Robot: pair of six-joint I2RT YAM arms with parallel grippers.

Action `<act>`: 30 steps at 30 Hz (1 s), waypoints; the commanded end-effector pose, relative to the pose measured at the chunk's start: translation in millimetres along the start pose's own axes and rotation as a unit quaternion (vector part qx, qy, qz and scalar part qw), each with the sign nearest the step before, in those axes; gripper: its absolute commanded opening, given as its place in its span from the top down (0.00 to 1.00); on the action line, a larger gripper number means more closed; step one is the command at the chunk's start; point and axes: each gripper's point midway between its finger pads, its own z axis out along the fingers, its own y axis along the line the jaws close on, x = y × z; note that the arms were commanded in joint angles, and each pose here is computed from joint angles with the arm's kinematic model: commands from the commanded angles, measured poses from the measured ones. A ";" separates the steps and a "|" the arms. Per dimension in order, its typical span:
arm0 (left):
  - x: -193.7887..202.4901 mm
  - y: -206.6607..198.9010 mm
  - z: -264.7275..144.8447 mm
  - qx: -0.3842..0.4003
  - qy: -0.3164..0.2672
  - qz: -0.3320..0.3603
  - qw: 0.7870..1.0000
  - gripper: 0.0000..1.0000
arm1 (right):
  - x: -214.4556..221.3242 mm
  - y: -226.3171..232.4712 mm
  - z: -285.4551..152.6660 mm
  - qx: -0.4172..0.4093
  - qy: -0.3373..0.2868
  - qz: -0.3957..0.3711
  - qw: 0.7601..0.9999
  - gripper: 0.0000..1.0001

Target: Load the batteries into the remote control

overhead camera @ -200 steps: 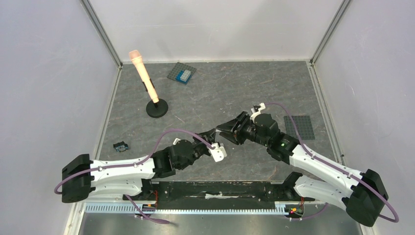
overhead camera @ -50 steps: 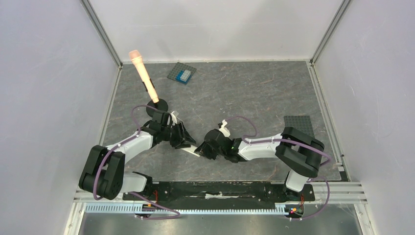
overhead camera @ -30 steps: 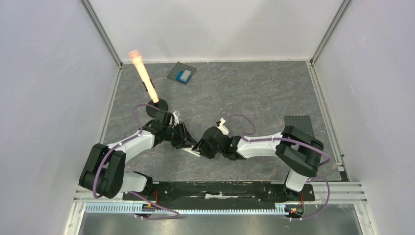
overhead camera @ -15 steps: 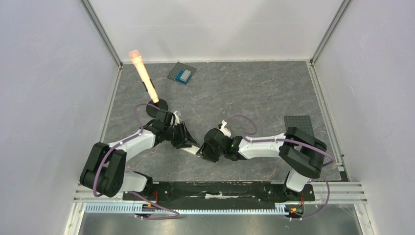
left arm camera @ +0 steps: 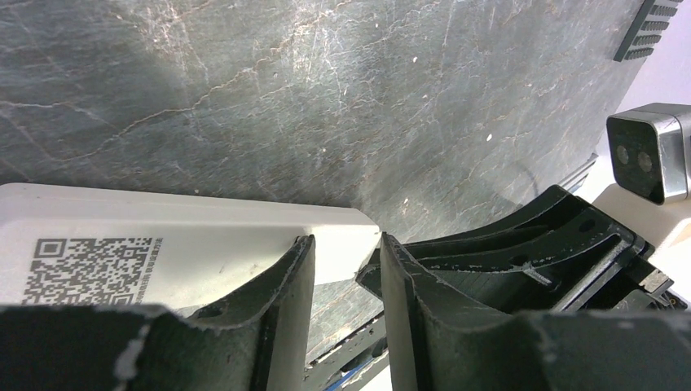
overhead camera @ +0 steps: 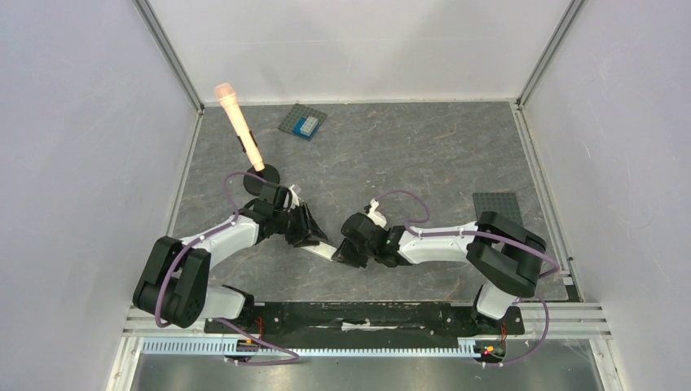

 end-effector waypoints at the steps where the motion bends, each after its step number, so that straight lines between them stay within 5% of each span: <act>1: 12.7 25.8 3.2 -0.056 0.018 -0.007 0.998 0.58 | -12.2 0.2 1.0 -0.001 -0.026 -0.005 1.000 0.79; 18: 9.6 22.0 0.4 -0.054 0.013 0.002 0.998 0.57 | -13.8 5.3 16.7 0.002 -0.027 -0.025 0.999 0.91; 30: 6.9 19.7 -1.4 -0.052 0.007 0.006 0.999 0.57 | -5.2 7.5 27.0 -0.018 -0.004 -0.032 0.999 0.92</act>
